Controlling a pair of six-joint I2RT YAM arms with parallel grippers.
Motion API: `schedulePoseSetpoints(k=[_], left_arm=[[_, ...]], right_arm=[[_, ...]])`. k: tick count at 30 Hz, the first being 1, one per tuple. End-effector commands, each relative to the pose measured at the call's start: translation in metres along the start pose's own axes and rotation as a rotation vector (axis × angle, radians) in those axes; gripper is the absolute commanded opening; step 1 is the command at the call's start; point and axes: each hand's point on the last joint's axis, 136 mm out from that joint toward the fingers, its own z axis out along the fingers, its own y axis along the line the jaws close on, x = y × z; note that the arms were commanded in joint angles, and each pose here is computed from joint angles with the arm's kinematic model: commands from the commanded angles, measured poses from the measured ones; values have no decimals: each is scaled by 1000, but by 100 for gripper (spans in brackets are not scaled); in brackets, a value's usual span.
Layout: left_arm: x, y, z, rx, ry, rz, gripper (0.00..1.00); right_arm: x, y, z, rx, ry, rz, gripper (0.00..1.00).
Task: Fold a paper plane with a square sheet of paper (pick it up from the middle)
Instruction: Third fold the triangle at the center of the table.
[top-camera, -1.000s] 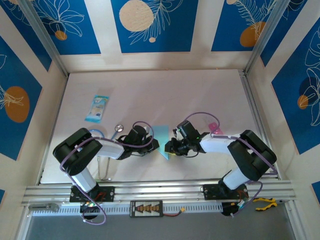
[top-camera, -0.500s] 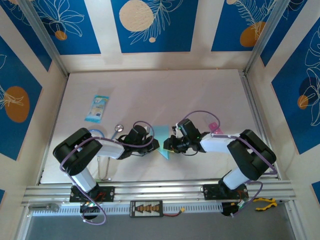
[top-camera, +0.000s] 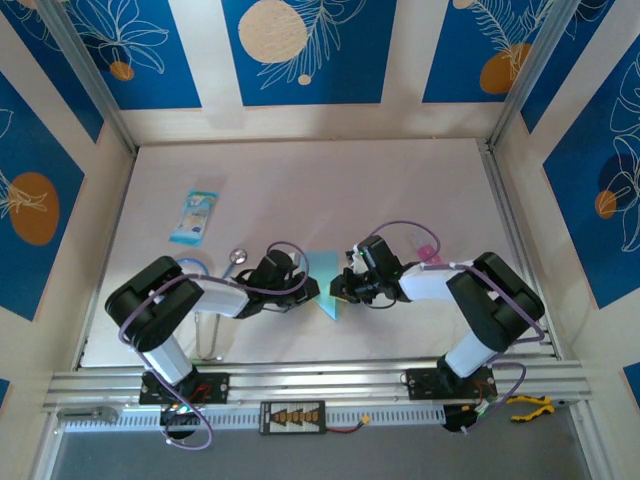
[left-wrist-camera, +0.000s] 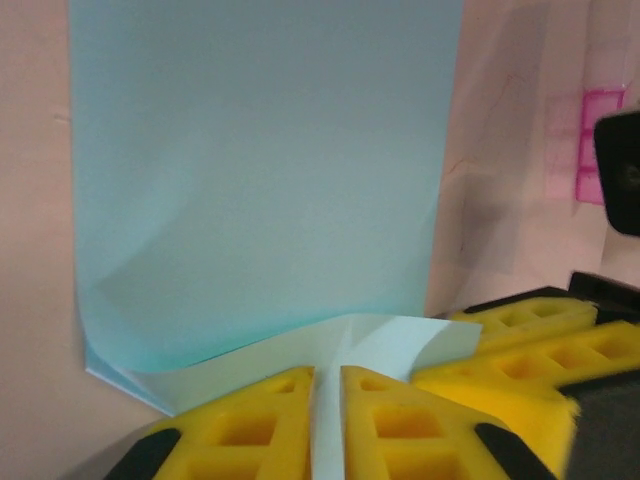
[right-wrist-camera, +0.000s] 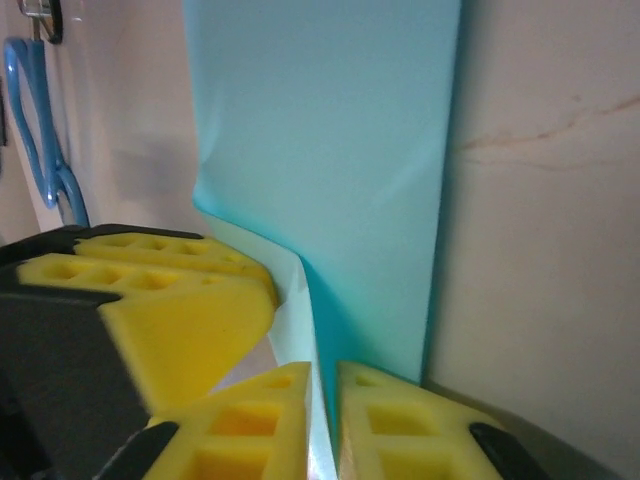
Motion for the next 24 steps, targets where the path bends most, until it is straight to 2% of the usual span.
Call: schedulePoseSetpoints(k=[1, 8, 15, 24], left_arm=[[-6, -21, -8, 30, 1, 63, 19], [-42, -47, -20, -7, -12, 178, 26], [-59, -54, 10, -17, 106, 204, 22], [-56, -21, 37, -137, 185, 202, 18]], right_arm=[[-1, 1, 2, -10, 14, -13, 9], [2, -4, 6, -7, 23, -9, 3], [2, -4, 7, -5, 25, -8, 2], [2, -1, 6, -9, 30, -28, 2]])
